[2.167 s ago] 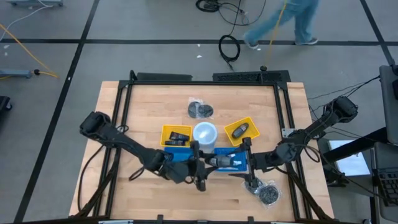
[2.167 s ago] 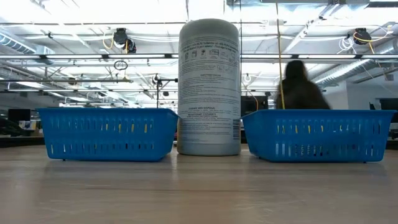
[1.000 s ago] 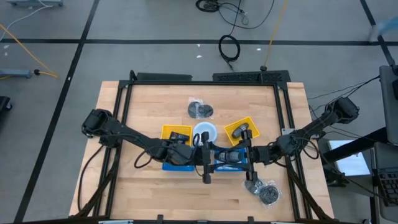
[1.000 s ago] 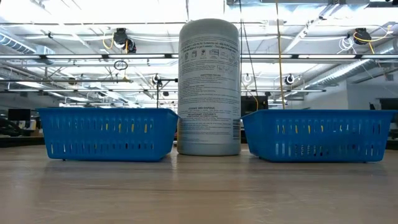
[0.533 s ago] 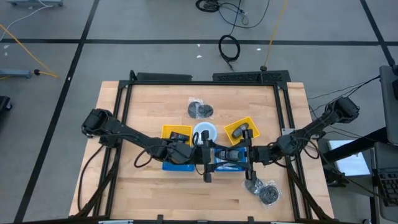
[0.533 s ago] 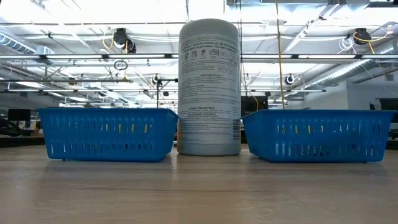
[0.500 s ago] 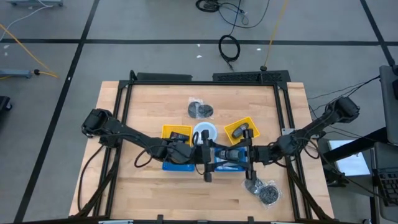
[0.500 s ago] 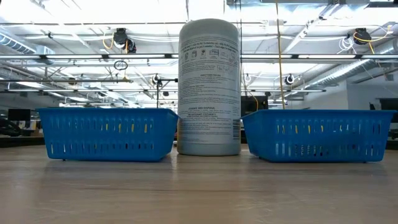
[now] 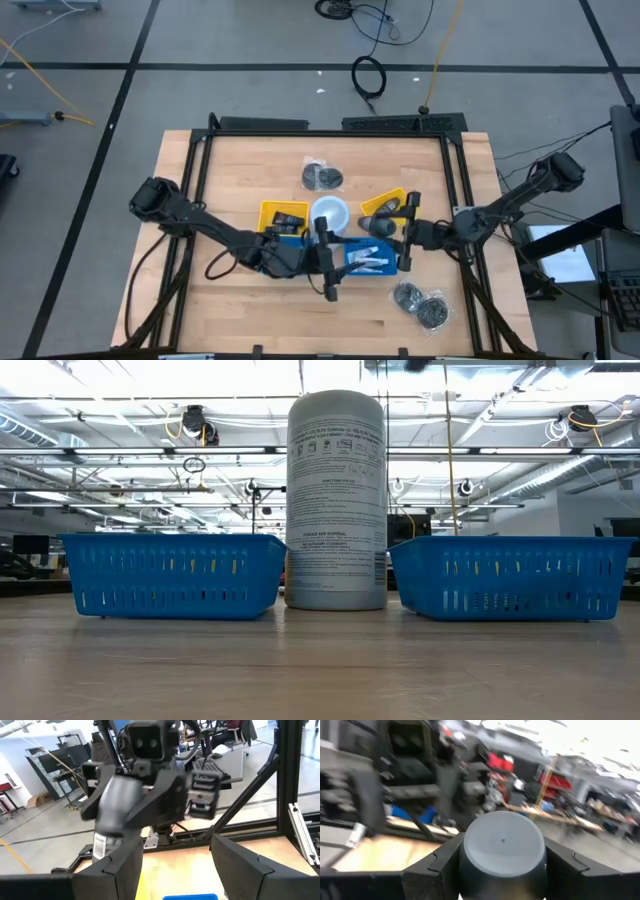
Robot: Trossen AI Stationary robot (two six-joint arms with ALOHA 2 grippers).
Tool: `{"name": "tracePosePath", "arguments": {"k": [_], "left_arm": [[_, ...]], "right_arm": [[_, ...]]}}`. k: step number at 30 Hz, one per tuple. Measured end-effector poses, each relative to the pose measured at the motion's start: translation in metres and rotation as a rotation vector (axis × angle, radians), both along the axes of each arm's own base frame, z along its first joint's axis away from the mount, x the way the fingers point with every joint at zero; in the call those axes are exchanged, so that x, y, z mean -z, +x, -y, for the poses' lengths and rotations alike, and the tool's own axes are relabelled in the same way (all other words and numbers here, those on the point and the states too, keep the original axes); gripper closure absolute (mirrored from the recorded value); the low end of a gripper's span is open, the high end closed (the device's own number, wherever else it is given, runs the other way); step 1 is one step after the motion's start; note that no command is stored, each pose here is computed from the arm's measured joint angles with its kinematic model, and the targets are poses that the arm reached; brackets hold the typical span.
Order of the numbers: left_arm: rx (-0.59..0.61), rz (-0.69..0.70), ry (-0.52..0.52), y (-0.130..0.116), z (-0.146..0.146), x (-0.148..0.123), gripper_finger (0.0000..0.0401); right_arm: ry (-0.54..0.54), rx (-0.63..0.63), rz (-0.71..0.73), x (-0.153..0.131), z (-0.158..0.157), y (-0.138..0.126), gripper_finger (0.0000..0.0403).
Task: Pick & Place Travel size toiletries
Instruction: Put the deodorant into the right yellow bin
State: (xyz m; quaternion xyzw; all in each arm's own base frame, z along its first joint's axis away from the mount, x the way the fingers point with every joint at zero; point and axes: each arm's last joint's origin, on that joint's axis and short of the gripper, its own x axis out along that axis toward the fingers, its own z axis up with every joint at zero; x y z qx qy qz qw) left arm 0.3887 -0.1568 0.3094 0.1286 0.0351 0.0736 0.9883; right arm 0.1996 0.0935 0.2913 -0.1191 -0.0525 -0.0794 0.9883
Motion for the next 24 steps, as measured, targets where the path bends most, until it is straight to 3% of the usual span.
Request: {"name": "tracePosePath", "arguments": {"k": [8, 17, 24], "left_arm": [[0.040, -0.022, -0.001, -0.008, 0.018, 0.002, 0.0171], [0.059, -0.056, -0.002, -0.013, 0.027, 0.006, 0.0171], [0.057, -0.062, -0.027, -0.013, 0.027, 0.007, 0.0171]], "right_arm": [[0.054, 0.207, -0.188, 0.021, 0.009, -0.005, 0.0211], [0.144, 0.323, -0.382, 0.053, 0.024, 0.000, 0.0211], [0.206, 0.288, -0.513, 0.072, 0.030, 0.009, 0.0211]]}}
